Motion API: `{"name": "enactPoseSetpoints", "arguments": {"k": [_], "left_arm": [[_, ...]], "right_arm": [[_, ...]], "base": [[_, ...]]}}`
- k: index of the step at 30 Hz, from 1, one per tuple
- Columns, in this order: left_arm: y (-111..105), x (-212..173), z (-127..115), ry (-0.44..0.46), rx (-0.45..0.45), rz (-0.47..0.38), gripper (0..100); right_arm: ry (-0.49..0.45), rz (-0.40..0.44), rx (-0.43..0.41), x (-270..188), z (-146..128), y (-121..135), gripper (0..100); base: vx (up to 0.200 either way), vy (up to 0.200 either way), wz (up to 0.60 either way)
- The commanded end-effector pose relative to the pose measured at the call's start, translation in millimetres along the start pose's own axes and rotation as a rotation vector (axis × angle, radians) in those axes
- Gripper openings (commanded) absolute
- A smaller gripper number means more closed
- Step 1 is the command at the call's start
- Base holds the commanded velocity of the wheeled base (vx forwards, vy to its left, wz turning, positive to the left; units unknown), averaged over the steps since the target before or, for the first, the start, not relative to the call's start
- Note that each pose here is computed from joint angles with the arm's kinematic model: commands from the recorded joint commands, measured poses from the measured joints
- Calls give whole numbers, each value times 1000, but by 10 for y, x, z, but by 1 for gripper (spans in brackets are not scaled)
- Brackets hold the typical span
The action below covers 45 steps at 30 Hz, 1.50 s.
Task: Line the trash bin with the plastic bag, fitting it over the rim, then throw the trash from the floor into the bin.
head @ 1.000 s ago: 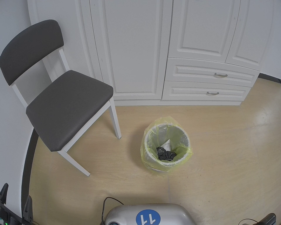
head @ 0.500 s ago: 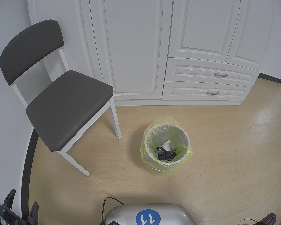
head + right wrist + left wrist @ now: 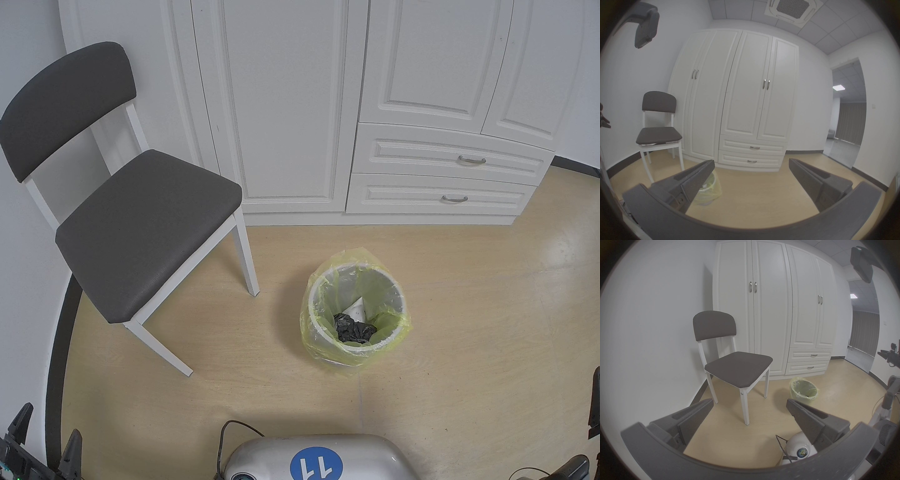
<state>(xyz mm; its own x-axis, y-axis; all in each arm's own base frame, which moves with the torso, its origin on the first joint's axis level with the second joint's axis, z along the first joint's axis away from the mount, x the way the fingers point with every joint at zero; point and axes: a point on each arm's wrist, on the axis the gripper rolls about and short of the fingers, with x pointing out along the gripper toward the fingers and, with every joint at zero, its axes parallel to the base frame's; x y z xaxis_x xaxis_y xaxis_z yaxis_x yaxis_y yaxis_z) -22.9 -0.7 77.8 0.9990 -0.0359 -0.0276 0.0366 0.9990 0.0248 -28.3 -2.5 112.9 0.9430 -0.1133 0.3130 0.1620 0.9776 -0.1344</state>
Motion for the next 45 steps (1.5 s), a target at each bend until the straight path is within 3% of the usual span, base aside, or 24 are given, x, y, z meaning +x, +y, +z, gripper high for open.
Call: {"name": "enactPoseSetpoints", "arguments": {"k": [1,14,45], "left_arm": [[-1,-8,-19,-11,1,1,100],[-1,-8,-20,-9,1,-1,100],[-1,-8,-17,-12,1,-1,100]], "right_arm": [[23,21,17,-14,-67,14,100],[240,77,15,-45,-296,57,100],[274,184,101,-61,-326,87,100]], "base": [[0,0,0],[0,0,0],[0,0,0]]}}
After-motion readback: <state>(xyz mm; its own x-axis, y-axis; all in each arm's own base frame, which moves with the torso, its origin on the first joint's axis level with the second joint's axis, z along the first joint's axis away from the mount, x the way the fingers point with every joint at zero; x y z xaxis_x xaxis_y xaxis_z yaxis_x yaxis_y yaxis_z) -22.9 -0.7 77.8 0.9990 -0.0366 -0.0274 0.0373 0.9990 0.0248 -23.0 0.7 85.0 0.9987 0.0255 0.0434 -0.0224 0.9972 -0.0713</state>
